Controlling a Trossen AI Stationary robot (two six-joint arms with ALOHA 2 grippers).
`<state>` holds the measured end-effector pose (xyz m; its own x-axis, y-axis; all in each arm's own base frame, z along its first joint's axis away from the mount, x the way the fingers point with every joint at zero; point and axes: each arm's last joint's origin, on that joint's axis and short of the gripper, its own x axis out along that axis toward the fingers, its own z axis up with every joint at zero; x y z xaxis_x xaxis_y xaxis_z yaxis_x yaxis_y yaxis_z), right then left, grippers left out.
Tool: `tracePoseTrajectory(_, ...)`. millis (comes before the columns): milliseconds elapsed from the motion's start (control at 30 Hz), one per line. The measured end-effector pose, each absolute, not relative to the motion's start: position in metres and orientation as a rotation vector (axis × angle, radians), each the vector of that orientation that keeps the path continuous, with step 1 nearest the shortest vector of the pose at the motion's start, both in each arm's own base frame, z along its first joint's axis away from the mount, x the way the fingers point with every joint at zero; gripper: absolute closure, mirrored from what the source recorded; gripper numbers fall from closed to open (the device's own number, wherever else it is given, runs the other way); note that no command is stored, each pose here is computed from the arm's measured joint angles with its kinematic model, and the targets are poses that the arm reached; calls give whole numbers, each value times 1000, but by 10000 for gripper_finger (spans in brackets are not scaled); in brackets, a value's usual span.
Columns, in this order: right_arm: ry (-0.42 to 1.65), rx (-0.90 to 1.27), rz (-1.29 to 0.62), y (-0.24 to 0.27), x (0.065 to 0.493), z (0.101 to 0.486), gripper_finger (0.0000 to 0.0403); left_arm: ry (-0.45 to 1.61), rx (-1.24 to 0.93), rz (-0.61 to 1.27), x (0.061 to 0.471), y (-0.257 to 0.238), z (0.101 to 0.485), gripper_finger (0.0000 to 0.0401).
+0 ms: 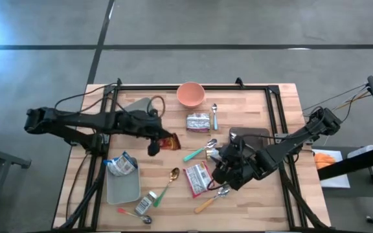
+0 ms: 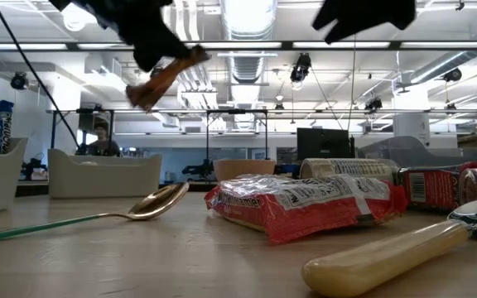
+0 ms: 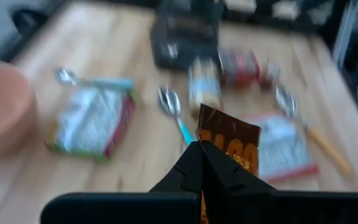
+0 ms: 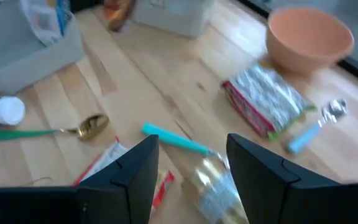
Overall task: Pick & Place Food Item
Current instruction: Put the orange seasoning pack into the top gray bin
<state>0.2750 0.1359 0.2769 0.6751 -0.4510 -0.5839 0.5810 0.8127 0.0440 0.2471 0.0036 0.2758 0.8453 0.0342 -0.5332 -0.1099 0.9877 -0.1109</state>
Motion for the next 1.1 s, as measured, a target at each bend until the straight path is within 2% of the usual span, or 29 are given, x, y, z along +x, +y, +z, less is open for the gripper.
tracePoseTrajectory(533,319,106,-603,87,320,312,214,29,-135,135,258,14,326,401)
tracePoseTrajectory(767,125,78,-565,73,322,348,214,-20,-111,160,257,20,331,401)
tracePoseTrajectory(867,113,79,-506,73,320,354,214,-23,-101,187,257,25,331,401)
tracePoseTrajectory(1100,115,81,-514,71,321,352,214,-54,-78,198,256,32,334,401)
